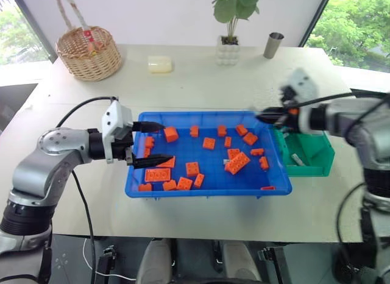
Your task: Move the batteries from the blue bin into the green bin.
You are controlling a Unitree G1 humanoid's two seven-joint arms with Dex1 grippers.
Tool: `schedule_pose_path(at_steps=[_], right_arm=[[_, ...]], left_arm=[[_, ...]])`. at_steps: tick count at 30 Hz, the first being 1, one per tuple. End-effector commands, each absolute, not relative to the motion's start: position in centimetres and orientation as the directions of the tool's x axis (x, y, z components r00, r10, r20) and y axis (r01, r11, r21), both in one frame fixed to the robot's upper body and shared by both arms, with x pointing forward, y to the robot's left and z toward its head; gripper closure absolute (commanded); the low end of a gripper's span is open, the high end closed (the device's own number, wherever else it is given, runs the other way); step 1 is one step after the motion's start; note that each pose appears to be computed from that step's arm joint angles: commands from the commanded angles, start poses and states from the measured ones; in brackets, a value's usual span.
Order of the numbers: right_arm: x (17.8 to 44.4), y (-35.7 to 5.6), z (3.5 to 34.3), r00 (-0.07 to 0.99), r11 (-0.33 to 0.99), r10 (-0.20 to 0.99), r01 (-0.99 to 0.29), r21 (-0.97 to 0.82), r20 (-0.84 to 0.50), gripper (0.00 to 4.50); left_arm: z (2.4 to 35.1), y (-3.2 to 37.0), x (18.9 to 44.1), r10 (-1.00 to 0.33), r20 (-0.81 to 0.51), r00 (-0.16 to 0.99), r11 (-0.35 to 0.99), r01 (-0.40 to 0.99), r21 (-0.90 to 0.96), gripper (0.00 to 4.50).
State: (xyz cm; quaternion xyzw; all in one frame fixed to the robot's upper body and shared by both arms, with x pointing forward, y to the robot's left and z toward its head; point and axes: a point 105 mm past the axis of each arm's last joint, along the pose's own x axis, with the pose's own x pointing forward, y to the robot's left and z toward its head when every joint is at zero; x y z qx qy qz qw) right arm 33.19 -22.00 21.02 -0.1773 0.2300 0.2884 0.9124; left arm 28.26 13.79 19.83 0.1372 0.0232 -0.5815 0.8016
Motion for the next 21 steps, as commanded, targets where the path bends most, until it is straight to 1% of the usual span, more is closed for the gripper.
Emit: schedule_pose_path(at_steps=[1,3,5,7,9,10,12,14,17,20,21], right_arm=[[32.6,-24.8,21.8,0.778,0.810,0.380,-0.541,-0.227,-0.501,4.47],[32.3,-25.6,21.3,0.780,0.827,0.360,-0.521,-0.213,-0.511,4.47],[32.1,-25.8,20.8,0.778,0.831,0.350,-0.515,-0.210,-0.521,3.39],[32.3,-26.0,20.6,0.790,0.826,0.328,-0.506,-0.248,-0.518,2.48],[32.5,-25.5,21.3,0.790,0.787,0.351,-0.540,-0.298,-0.503,1.36],[32.5,-25.1,21.7,0.784,0.760,0.377,-0.566,-0.318,-0.494,0.89],[32.5,-23.9,23.0,0.749,0.673,0.454,-0.643,-0.365,-0.482,0.89],[32.2,-22.4,23.8,0.680,0.518,0.535,-0.733,-0.441,-0.502,0.89],[31.7,-20.5,23.5,0.533,0.278,0.607,-0.837,-0.472,-0.589,0.89],[31.6,-18.4,22.2,0.387,0.032,0.625,-0.880,-0.473,-0.678,0.89],[31.5,-17.9,21.7,0.343,-0.032,0.621,-0.888,-0.460,-0.705,0.89]], left_arm=[[20.4,13.4,28.2,-0.933,-0.189,0.307,0.262,0.937,0.231,0.00],[20.4,13.3,28.3,-0.935,-0.188,0.302,0.257,0.938,0.232,0.00],[20.5,13.1,28.4,-0.936,-0.186,0.299,0.253,0.939,0.233,0.00],[20.5,13.0,28.6,-0.938,-0.184,0.294,0.249,0.940,0.235,0.00],[20.6,13.0,28.7,-0.939,-0.183,0.291,0.245,0.940,0.237,0.00],[20.6,12.9,28.7,-0.939,-0.182,0.290,0.244,0.940,0.237,0.00],[20.7,12.9,28.8,-0.940,-0.182,0.288,0.242,0.940,0.239,0.00],[20.7,12.9,28.9,-0.940,-0.182,0.287,0.240,0.941,0.240,0.00],[20.7,12.9,28.9,-0.941,-0.183,0.284,0.237,0.941,0.243,0.00],[20.7,12.9,28.8,-0.941,-0.186,0.282,0.233,0.941,0.246,0.00],[20.7,12.9,28.7,-0.941,-0.188,0.282,0.232,0.941,0.247,0.00]])
